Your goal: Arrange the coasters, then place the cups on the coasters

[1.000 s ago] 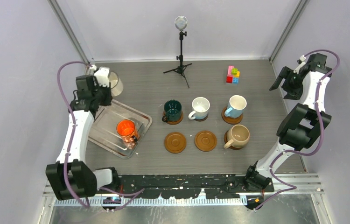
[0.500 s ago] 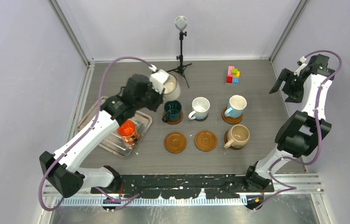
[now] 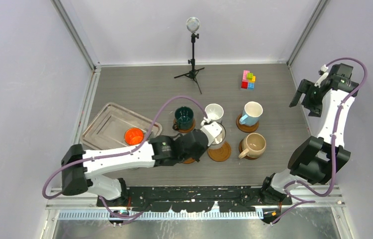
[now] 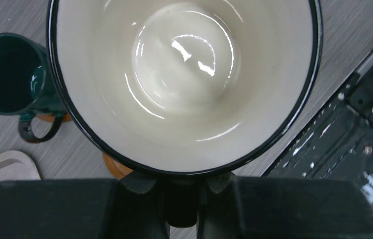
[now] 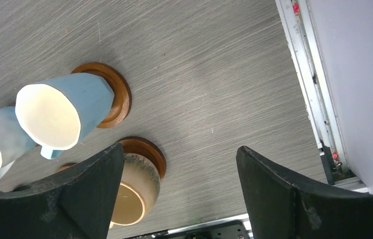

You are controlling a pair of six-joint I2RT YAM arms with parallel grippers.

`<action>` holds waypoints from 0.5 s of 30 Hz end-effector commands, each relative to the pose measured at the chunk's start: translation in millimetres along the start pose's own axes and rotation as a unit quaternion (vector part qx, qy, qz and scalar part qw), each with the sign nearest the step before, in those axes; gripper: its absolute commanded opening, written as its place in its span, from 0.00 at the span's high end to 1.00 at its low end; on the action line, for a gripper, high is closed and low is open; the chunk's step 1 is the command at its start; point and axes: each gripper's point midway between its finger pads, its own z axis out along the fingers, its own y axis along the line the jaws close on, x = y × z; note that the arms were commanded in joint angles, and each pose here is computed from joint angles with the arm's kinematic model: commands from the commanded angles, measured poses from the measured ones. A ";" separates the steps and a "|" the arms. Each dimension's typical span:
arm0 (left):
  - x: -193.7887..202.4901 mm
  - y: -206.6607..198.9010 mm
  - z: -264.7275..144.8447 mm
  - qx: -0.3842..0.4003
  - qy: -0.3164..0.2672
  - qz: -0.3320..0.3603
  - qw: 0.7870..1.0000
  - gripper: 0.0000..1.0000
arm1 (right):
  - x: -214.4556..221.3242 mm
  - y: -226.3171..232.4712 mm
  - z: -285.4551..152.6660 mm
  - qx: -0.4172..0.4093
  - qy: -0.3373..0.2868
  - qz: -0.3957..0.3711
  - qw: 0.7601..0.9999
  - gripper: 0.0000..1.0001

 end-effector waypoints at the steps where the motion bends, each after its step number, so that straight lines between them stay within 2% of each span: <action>1: -58.1 -8.8 14.0 -0.062 -0.117 -0.082 0.988 1.00 | -3.6 1.7 -12.1 0.003 -0.023 0.018 1.000 0.13; 6: -39.7 -20.7 43.0 -0.076 -0.084 -0.120 0.986 1.00 | -5.7 9.5 -15.2 -0.010 -0.037 0.057 0.998 0.13; 15: -13.4 -34.8 65.6 -0.081 -0.055 -0.131 0.987 1.00 | 0.9 15.0 -20.3 -0.019 -0.053 0.077 0.995 0.13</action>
